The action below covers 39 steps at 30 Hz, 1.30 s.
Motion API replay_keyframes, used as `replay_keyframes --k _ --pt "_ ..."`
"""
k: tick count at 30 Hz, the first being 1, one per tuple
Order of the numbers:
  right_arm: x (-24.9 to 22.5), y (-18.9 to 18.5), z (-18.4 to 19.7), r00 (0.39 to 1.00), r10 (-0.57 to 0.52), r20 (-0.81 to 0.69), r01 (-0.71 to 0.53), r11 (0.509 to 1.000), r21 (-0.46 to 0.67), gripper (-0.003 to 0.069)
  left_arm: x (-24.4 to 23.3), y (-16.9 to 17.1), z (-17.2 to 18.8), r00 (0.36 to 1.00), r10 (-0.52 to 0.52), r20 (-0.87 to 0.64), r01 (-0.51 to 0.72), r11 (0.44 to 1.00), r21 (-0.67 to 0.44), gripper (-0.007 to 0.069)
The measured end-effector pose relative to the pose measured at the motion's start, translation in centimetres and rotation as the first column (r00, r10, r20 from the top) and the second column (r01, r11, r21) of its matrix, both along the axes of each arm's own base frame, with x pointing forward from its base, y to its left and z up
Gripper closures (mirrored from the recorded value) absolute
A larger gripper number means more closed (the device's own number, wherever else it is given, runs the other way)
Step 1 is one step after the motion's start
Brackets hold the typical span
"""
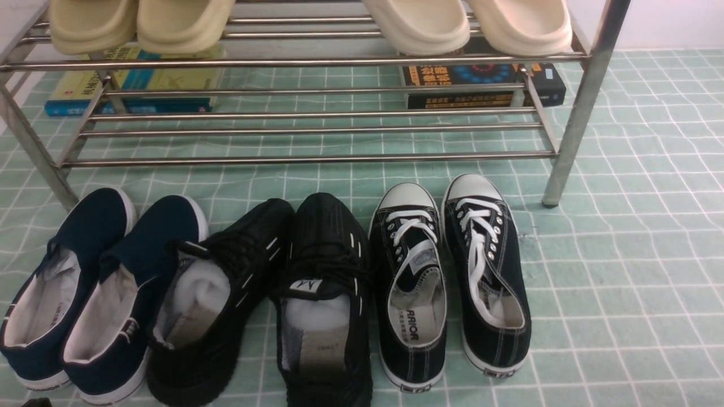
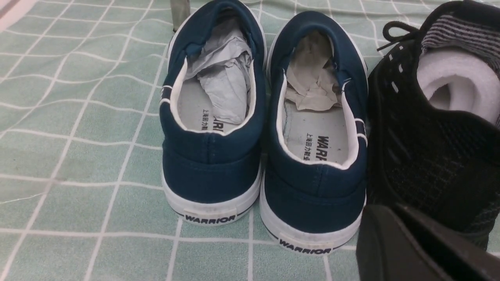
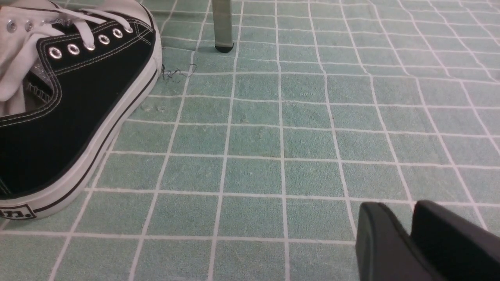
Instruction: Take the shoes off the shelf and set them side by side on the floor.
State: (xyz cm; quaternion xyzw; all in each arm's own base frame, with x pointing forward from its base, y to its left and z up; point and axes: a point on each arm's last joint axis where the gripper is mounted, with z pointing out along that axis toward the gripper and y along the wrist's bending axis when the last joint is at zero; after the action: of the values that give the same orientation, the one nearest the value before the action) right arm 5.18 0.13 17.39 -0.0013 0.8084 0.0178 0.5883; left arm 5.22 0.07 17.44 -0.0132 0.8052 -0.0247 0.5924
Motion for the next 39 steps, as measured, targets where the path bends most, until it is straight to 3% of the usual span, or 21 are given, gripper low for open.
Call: replay_keyframes --k 9,39 --pt "0.0 0.0 0.0 1.0 0.0 0.0 0.0 1.0 -0.001 0.0505 -0.02 0.45 0.0 0.996 0.085 0.0 -0.085 0.996 0.002 0.0572" --pt "0.0 0.0 0.0 1.0 0.0 0.0 0.0 1.0 -0.001 0.0475 -0.03 0.47 0.0 0.996 0.087 0.0 -0.087 0.996 0.006 0.0549"
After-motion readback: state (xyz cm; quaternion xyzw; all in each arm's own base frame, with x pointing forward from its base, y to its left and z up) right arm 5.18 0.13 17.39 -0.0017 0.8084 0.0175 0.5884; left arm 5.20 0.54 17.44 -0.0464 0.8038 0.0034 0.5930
